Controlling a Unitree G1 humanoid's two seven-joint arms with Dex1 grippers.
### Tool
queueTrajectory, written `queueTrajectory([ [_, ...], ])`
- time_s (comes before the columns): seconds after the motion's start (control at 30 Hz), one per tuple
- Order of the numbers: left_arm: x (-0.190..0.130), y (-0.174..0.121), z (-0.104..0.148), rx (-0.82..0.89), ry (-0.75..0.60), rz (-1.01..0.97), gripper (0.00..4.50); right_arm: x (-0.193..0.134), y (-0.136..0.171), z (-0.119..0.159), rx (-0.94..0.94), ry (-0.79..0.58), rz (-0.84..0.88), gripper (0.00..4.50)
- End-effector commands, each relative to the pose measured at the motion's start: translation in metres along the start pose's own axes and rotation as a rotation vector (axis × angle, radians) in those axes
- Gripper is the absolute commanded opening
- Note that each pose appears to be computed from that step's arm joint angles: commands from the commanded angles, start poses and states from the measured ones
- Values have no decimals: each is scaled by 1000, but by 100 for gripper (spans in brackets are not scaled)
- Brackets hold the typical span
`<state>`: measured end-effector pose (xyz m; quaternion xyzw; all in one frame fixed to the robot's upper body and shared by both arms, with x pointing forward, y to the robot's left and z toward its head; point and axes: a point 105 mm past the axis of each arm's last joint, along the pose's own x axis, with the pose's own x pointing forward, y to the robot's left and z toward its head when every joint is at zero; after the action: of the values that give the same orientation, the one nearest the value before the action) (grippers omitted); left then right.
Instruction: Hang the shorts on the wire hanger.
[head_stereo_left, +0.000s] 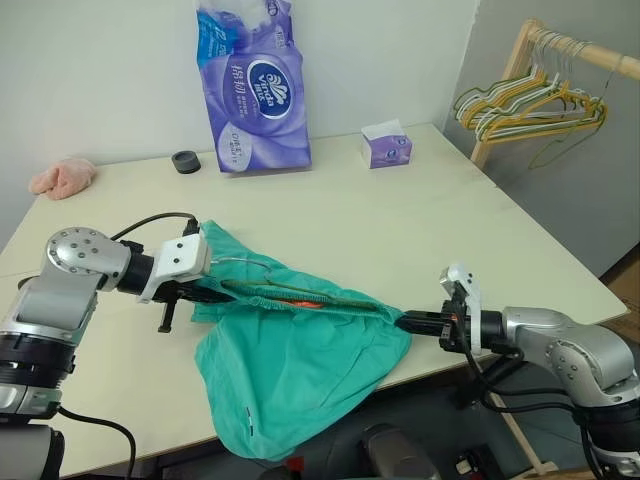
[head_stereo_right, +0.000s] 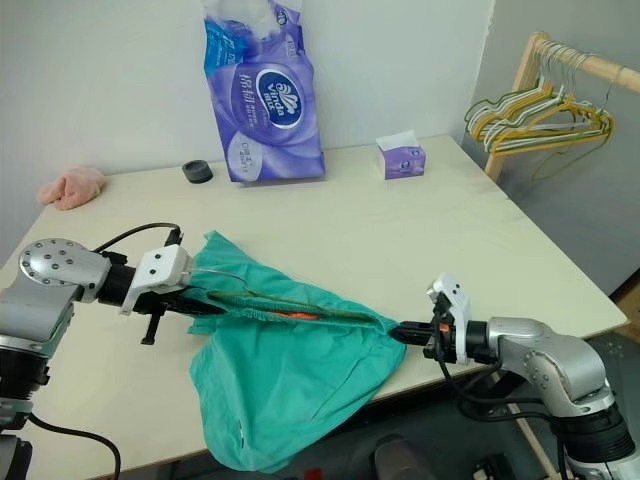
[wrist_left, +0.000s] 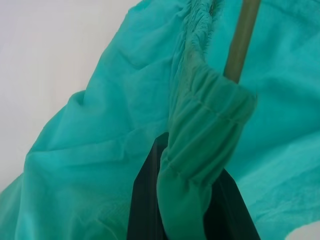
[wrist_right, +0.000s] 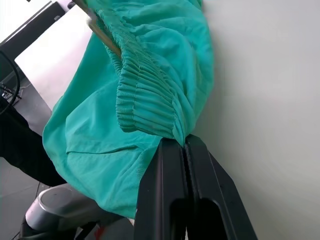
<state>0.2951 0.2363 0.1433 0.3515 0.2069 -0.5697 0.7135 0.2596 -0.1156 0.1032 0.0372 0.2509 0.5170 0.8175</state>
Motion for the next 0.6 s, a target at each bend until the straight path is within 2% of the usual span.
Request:
queueTrajectory([
  [0.03,-11,11,-13,17,90,81,0,-7,3,18,-78,-18,-4,1],
  [0.43,24,12,1,69,32,84,0,28,12,59,-250,-9,-33,1],
  [0.57,31,11,3,69,16,80,0,33,27,62,-258,-8,56,1],
  [0.6,32,10,4,69,14,80,0,33,26,63,-274,-11,40,20],
])
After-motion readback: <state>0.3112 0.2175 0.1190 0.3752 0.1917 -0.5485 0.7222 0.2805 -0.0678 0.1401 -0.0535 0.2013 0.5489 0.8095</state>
